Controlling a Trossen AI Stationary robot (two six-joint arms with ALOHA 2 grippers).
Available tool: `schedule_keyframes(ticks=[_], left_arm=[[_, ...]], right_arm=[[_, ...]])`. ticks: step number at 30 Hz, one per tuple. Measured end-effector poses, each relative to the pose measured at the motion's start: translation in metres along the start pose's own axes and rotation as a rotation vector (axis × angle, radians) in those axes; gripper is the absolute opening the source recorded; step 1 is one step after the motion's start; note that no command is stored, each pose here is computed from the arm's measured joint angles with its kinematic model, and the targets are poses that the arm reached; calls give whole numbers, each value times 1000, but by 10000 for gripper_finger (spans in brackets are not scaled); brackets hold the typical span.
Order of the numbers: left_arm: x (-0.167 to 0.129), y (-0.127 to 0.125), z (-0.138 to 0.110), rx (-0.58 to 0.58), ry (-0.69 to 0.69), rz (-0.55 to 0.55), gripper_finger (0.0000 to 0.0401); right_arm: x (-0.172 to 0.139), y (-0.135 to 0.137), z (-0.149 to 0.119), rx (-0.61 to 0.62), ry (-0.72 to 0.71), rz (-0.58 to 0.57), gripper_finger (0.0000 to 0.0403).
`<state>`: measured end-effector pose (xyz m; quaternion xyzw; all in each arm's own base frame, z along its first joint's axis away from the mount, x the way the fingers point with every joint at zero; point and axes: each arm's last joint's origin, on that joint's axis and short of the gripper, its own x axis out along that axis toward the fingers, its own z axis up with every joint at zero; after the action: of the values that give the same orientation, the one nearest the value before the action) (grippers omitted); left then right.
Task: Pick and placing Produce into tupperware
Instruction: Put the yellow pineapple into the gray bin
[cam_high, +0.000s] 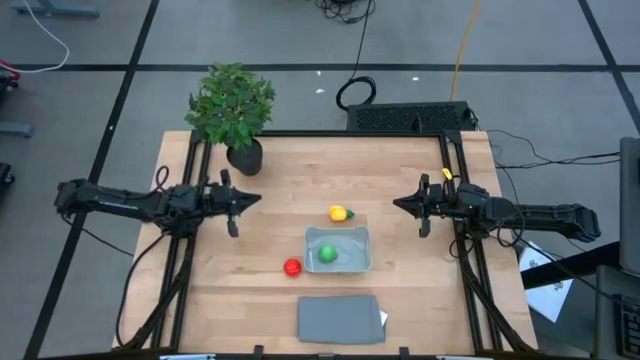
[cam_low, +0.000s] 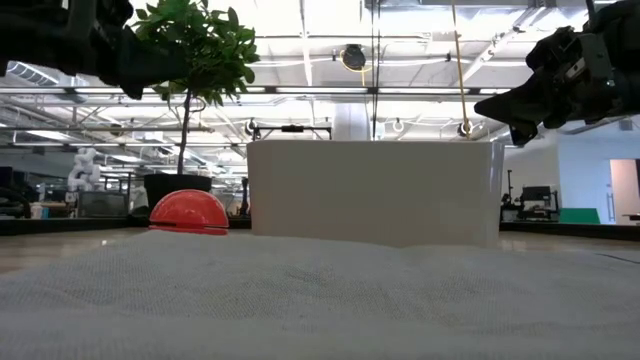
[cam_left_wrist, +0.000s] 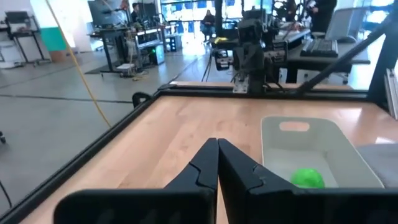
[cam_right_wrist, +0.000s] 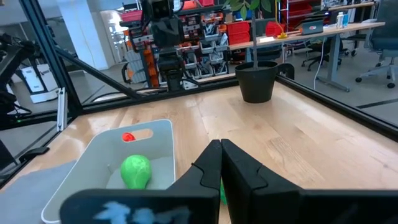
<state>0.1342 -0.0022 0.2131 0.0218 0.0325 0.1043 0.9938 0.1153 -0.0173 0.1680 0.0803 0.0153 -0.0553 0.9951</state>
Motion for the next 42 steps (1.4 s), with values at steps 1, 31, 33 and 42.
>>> schedule_keyframes(ticks=[1,31,33,42], left_arm=[[-1,-1,-2,16,-4,-5,11],[-15,1,-6,58,-26,-70,15],[-15,1,-6,58,-26,-70,15],[-15,1,-5,124,-35,-64,15]], right_arm=[[0,0,0,-1,0,0,0],[0,0,2,6,-18,6,0],[0,0,2,6,-17,6,0],[8,-6,9,26,22,-63,0]])
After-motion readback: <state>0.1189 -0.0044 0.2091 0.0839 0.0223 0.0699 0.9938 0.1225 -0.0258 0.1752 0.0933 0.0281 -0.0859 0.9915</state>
